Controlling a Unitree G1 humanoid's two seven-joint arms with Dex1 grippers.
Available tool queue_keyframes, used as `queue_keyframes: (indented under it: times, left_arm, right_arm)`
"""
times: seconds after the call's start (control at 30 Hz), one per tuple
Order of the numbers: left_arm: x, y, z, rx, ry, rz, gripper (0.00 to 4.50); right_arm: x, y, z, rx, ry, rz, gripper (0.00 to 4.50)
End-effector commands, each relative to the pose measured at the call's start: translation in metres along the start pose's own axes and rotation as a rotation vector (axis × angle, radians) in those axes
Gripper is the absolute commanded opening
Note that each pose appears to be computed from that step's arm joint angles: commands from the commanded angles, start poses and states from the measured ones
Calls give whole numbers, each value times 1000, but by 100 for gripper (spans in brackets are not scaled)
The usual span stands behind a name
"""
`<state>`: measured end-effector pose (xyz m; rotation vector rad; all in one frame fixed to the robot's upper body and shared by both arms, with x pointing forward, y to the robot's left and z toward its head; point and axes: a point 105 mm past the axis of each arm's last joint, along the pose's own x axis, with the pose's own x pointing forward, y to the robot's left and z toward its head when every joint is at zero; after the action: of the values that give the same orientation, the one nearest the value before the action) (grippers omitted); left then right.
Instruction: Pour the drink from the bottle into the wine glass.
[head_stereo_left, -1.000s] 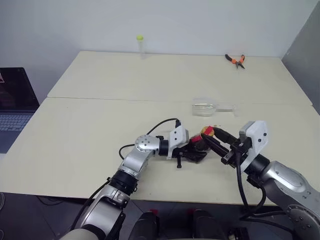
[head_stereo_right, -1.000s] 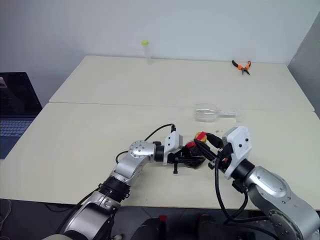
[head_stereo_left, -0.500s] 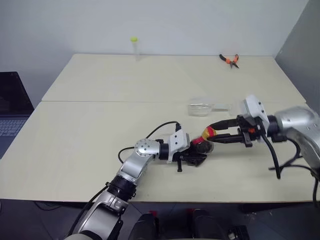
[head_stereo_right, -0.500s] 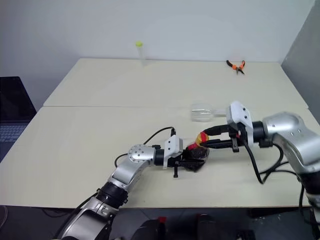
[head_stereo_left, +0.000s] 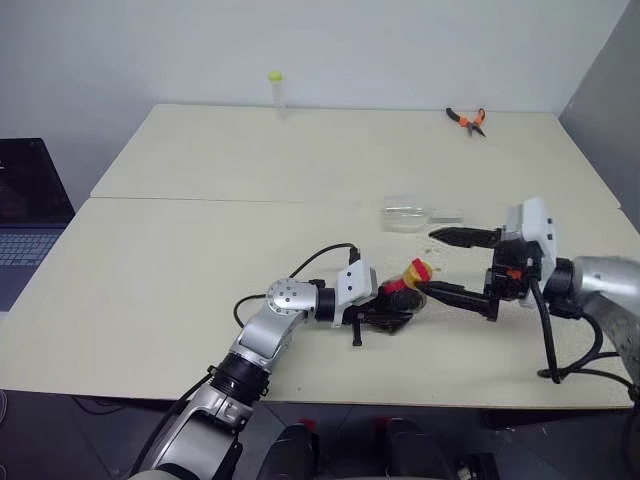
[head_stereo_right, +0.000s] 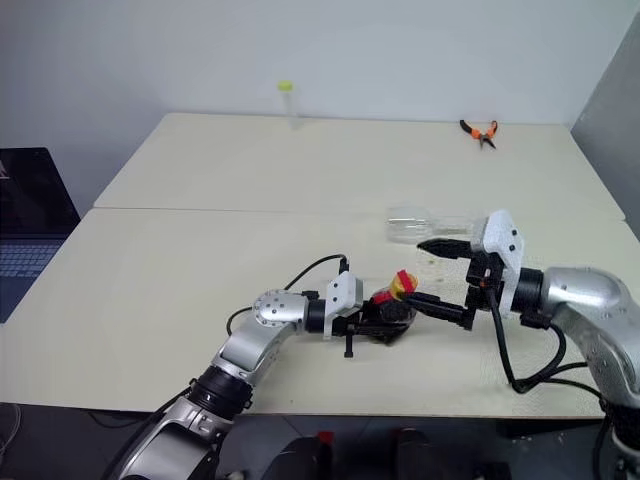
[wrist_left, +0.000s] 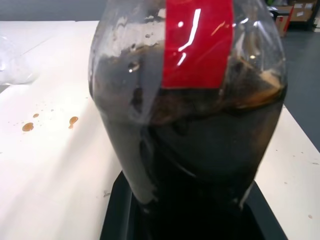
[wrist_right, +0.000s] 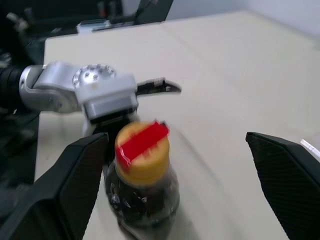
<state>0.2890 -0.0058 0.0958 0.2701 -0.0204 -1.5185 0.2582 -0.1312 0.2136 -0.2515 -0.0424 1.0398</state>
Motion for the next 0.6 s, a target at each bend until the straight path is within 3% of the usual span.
queue_keyframes:
  times: [0.03,0.13,0.27,0.6]
  left_arm:
    - [2,3,11,44,-30,-22,69]
    - [4,4,11,47,-32,-33,69]
    - [6,3,12,50,-36,-44,69]
    - [2,3,10,50,-29,-38,68]
  right_arm:
    - [6,17,22,-63,-135,-192,450]
    - [16,27,16,-66,-129,-240,450]
    - [20,17,8,-89,-107,-315,450]
    - [-18,-3,-11,-49,-24,-377,450]
